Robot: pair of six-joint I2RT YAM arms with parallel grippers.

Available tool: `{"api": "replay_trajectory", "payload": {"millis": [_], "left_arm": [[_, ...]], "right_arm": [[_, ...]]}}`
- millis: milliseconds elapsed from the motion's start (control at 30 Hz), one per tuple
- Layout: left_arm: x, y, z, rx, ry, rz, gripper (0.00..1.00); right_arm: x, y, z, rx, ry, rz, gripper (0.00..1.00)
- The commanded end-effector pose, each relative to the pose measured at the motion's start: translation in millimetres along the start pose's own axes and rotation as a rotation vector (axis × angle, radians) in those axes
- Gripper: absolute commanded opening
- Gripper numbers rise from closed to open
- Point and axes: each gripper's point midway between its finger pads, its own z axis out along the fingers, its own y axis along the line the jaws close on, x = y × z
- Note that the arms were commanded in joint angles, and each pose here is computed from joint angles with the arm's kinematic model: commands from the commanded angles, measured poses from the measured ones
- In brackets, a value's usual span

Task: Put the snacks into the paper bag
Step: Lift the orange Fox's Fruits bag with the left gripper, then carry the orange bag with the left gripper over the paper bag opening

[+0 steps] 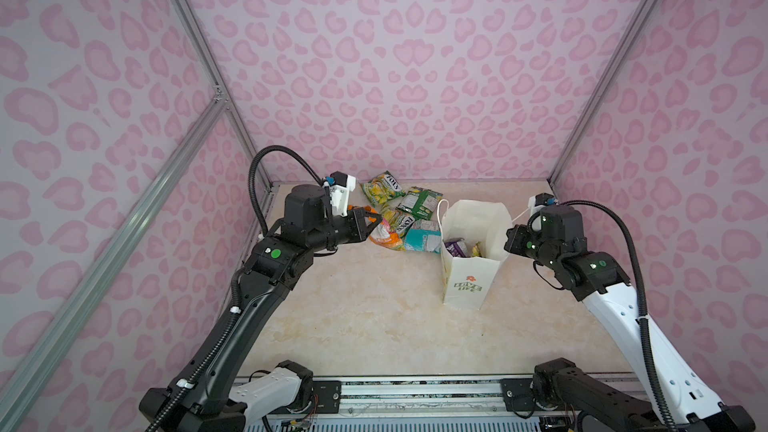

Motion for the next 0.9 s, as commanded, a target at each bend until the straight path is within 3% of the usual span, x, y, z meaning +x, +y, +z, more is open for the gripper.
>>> {"api": "replay_trajectory", "payload": {"millis": [0, 333, 867], "left_arm": [[-26.5, -37.5, -13.0, 0.098, -0.05, 0.05, 0.04], [-83.4, -127.3, -34.0, 0.306, -0.146, 0.161, 0.04], [-92.8, -233.0, 2.0, 0.573, -0.061, 0.247, 0.04]], "right_arm": [[0.2, 1.7, 4.2, -0.007, 0.006, -0.007, 0.0], [1.8, 0.1, 1.6, 0.001, 0.009, -0.004, 0.0], [3.4, 2.4, 4.5, -0.003, 0.016, -0.005, 0.0]]}}
